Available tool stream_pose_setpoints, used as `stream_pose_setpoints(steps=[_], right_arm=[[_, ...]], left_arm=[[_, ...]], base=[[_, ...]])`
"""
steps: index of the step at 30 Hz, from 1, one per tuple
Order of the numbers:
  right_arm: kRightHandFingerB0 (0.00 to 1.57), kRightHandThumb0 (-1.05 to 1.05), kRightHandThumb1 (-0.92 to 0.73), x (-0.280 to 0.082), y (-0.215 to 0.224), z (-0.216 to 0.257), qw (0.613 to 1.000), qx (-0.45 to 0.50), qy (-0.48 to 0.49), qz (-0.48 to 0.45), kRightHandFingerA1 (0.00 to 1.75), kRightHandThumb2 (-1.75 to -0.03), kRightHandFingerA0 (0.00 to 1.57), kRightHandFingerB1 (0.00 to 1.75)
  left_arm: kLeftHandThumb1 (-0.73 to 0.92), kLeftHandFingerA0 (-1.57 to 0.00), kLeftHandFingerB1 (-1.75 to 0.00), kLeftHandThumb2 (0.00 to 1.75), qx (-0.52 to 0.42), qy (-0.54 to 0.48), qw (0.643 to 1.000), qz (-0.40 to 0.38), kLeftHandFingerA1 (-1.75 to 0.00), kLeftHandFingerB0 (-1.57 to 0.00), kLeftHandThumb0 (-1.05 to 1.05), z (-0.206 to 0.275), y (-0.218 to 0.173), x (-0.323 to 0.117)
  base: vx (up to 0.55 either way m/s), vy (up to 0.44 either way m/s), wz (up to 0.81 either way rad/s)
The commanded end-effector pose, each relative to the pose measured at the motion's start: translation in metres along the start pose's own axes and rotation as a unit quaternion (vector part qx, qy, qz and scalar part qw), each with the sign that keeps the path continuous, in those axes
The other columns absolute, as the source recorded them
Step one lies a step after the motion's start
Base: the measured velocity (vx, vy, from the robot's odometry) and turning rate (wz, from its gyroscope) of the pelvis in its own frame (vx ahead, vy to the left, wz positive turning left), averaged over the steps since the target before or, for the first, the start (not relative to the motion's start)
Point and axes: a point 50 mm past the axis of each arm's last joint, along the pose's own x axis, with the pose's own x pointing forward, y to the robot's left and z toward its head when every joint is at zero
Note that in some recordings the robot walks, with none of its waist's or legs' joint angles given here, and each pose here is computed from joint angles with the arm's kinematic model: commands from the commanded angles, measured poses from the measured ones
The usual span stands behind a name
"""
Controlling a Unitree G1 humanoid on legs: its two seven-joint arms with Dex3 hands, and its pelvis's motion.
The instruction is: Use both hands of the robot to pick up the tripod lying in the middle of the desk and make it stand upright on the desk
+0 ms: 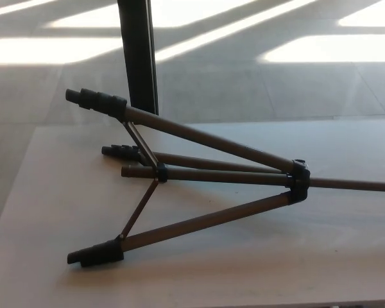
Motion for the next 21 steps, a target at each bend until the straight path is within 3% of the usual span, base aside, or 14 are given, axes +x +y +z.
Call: stream_pose_setpoints(steps=[1, 2, 3, 4, 5, 6, 7, 9, 10, 13, 14, 16, 18, 21], right_arm=[[0.58, -0.48, -0.61, -0.01, -0.032, 0.019, 0.976, 0.214, 0.002, -0.04, 0.57, -0.58, 0.34, 0.54], [0.57, -0.39, -0.63, -0.011, -0.032, 0.021, 0.962, 0.268, -0.026, -0.052, 0.57, -0.58, 0.3, 0.6], [0.48, -0.46, -0.51, -0.011, -0.033, 0.025, 0.948, 0.315, -0.015, -0.033, 0.64, -0.86, 0.27, 0.66], [0.34, -0.45, -0.71, -0.014, -0.035, 0.028, 0.943, 0.331, -0.014, -0.016, 0.61, -0.61, 0.18, 0.51], [0.29, -0.54, -0.55, -0.016, -0.036, 0.037, 0.94, 0.34, -0.002, -0.027, 0.61, -0.87, 0.14, 0.59], [0.21, -0.51, -0.71, -0.018, -0.034, 0.042, 0.942, 0.333, -0.02, -0.027, 0.63, -0.61, 0.16, 0.46], [0.37, -0.55, -0.53, -0.021, -0.033, 0.046, 0.941, 0.336, -0.033, -0.023, 0.66, -0.91, 0.28, 0.68], [0.34, -0.5, -0.64, -0.038, -0.027, 0.069, 0.942, 0.322, -0.093, 0.003, 0.75, -0.59, 0.39, 0.42], [0.29, -0.6, -0.52, -0.044, -0.026, 0.079, 0.946, 0.301, -0.118, 0.016, 0.74, -0.87, 0.44, 0.51], [0.38, -0.58, -0.68, -0.064, -0.019, 0.104, 0.943, 0.25, -0.201, 0.087, 0.66, -0.6, 0.46, 0.39], [0.34, -0.6, -0.56, -0.082, -0.012, 0.117, 0.935, 0.236, -0.244, 0.108, 0.69, -0.92, 0.47, 0.53], [0.36, -0.6, -0.55, -0.099, -0.004, 0.128, 0.928, 0.22, -0.28, 0.113, 0.7, -0.93, 0.5, 0.53], [0.57, -0.62, -0.68, -0.127, 0.013, 0.145, 0.916, 0.184, -0.338, 0.116, 0.65, -0.6, 0.62, 0.41], [0.57, -0.61, -0.72, -0.151, 0.029, 0.157, 0.903, 0.149, -0.379, 0.137, 0.64, -0.62, 0.58, 0.4]], left_arm=[[0.5, -0.47, -0.71, 0.94, -0.161, -0.021, 0.987, -0.015, -0.8, -0.44, -0.73, 0.013, 0.027, -0.009], [0.63, -0.49, -0.74, 0.59, -0.168, -0.028, 0.985, -0.007, -0.91, -0.48, -0.7, 0.017, 0.028, -0.01], [0.63, -0.49, -0.74, 0.58, -0.164, -0.036, 0.986, -0.005, -0.89, -0.47, -0.72, 0.023, 0.029, -0.01], [0.66, -0.53, -0.74, 0.6, -0.162, -0.053, 0.985, 0.0, -0.94, -0.5, -0.71, 0.029, 0.03, -0.01], [0.65, -0.6, -0.74, 0.6, -0.158, -0.073, 0.985, 0.007, -0.93, -0.57, -0.75, 0.039, 0.029, -0.011], [0.64, -0.57, -0.71, 0.6, -0.163, -0.089, 0.983, 0.012, -0.9, -0.57, -0.76, 0.049, 0.028, -0.013], [0.62, -0.57, -0.72, 0.6, -0.165, -0.112, 0.98, 0.013, -0.89, -0.58, -0.75, 0.059, 0.026, -0.015], [0.64, -0.62, -0.67, 0.6, -0.144, -0.213, 0.966, -0.008, -0.83, -0.6, -0.76, 0.102, 0.023, -0.031], [0.65, -0.62, -0.63, 0.6, -0.131, -0.249, 0.96, -0.006, -0.79, -0.68, -0.75, 0.119, 0.022, -0.037], [0.7, -0.57, -0.41, 0.61, -0.133, -0.344, 0.929, -0.029, -0.57, -0.57, -0.69, 0.168, 0.016, -0.06], [0.67, -0.53, -0.4, 0.6, -0.104, -0.406, 0.907, -0.051, -0.55, -0.53, -0.7, 0.195, 0.008, -0.085], [0.66, -0.52, -0.38, 0.61, -0.091, -0.448, 0.887, -0.065, -0.47, -0.51, -0.65, 0.217, 0.002, -0.11], [0.62, -0.48, -0.41, 0.59, -0.098, -0.517, 0.845, -0.097, -0.5, -0.47, -0.63, 0.249, -0.008, -0.145], [0.67, -0.43, -0.46, 0.58, -0.078, -0.582, 0.8, -0.123, -0.57, -0.42, -0.56, 0.273, -0.018, -0.181]], base=[[0.0, 0.0, 0.0], [0.0, 0.0, 0.0], [0.0, 0.0, 0.0], [0.0, 0.0, 0.0], [0.0, 0.0, 0.0], [0.0, 0.0, 0.0], [0.0, 0.0, 0.0], [0.0, 0.0, 0.0], [0.0, 0.0, 0.0], [0.0, 0.0, 0.0], [0.0, 0.0, 0.0], [0.0, 0.0, 0.0], [0.0, 0.0, 0.0], [0.0, 0.0, 0.0]])
